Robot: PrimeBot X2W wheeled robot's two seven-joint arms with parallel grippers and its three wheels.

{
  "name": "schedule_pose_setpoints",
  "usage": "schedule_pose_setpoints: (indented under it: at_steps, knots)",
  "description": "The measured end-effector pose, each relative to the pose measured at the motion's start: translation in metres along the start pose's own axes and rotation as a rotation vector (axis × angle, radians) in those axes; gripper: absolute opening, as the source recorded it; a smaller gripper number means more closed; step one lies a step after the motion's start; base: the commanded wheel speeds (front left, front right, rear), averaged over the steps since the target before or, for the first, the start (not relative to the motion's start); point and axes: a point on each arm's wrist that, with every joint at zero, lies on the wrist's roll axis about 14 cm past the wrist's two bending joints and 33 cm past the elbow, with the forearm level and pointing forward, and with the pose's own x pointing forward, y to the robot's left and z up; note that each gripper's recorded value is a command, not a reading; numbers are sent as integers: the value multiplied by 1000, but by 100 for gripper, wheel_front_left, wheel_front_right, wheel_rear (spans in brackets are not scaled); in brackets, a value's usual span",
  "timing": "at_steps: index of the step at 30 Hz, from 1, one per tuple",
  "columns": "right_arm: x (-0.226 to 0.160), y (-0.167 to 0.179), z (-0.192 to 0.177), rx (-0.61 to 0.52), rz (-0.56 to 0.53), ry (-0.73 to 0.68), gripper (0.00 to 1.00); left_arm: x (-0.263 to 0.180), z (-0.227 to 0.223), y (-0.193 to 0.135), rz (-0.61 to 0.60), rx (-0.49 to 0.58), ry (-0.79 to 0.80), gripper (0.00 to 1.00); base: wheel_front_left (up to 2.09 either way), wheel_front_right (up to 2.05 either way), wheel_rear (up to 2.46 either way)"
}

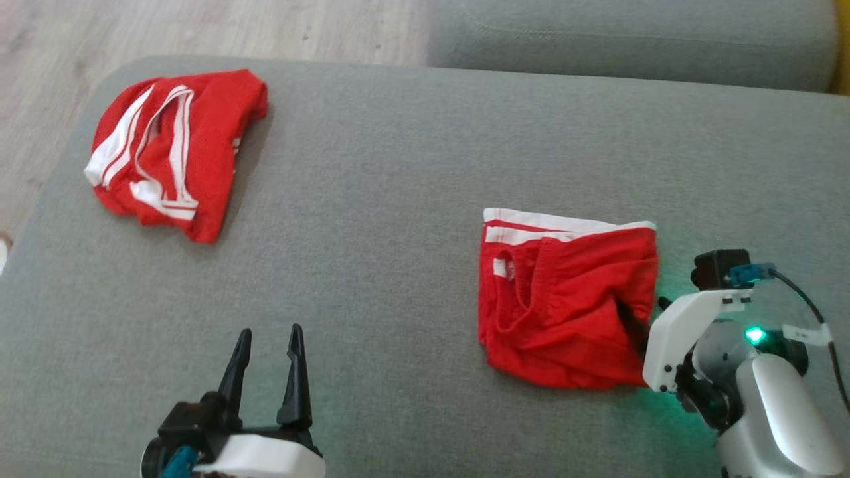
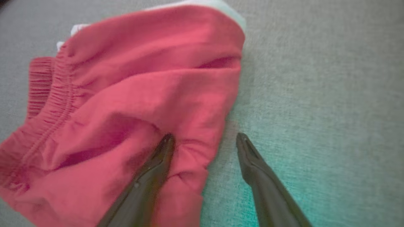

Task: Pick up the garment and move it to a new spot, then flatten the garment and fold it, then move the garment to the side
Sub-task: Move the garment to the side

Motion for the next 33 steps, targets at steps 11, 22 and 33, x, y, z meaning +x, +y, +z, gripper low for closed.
schedule_pose_setpoints:
  at_steps: [11, 22, 33]
  knots:
    - [12, -5, 6, 55, 21, -12, 0, 4, -8, -3, -10, 6, 27, 100, 0, 0, 0]
    - [-31, -110, 39, 65, -229, -187, 0, 45, -4, -63, -206, 36, 23, 100, 0, 0, 0]
    - [-95, -197, 20, 160, -483, -246, 0, 89, -34, -147, -485, 81, 112, 100, 0, 0, 0]
